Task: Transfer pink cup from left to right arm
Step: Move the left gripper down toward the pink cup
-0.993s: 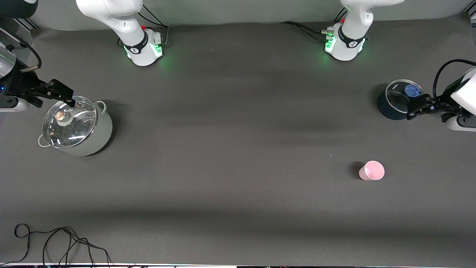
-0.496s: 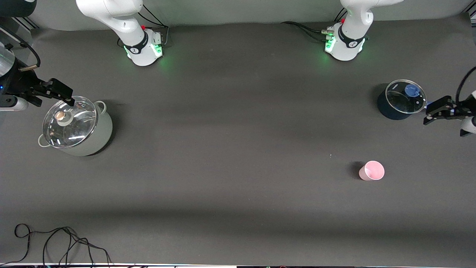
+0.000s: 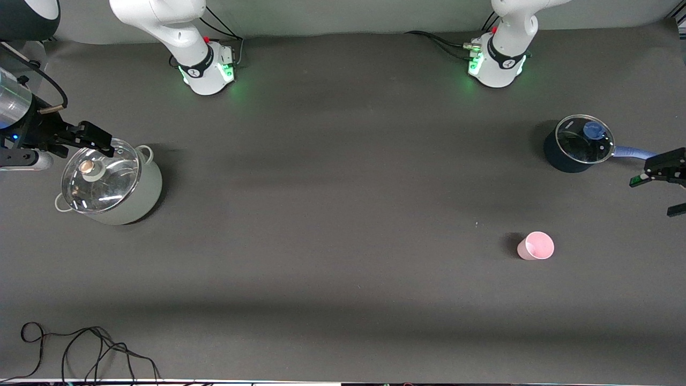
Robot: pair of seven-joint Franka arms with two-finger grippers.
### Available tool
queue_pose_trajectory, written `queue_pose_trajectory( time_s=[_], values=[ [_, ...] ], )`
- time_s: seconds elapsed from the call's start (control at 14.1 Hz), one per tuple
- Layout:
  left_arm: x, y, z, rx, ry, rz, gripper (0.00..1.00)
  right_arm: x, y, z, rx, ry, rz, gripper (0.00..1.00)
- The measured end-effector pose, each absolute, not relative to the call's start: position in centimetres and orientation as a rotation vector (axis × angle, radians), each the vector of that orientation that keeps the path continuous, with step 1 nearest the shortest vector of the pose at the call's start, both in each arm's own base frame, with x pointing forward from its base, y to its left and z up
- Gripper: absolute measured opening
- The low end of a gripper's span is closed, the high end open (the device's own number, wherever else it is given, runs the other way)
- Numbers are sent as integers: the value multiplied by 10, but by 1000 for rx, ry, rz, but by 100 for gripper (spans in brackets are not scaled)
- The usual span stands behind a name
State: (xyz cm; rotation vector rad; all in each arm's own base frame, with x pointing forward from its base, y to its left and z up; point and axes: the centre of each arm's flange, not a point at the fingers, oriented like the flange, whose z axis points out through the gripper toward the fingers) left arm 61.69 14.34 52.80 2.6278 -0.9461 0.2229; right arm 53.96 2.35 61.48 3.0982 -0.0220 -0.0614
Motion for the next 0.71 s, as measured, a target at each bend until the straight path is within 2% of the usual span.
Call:
queue_pose_trajectory(
  time_s=[0.35,0.71],
  values=[
    [620,213,461,2396,-1074,398,100,540,24,614,3098,-22,-66,100],
    [625,250,363,2150,-1132,588,100,541,24,613,3098,-22,-70,100]
  ],
)
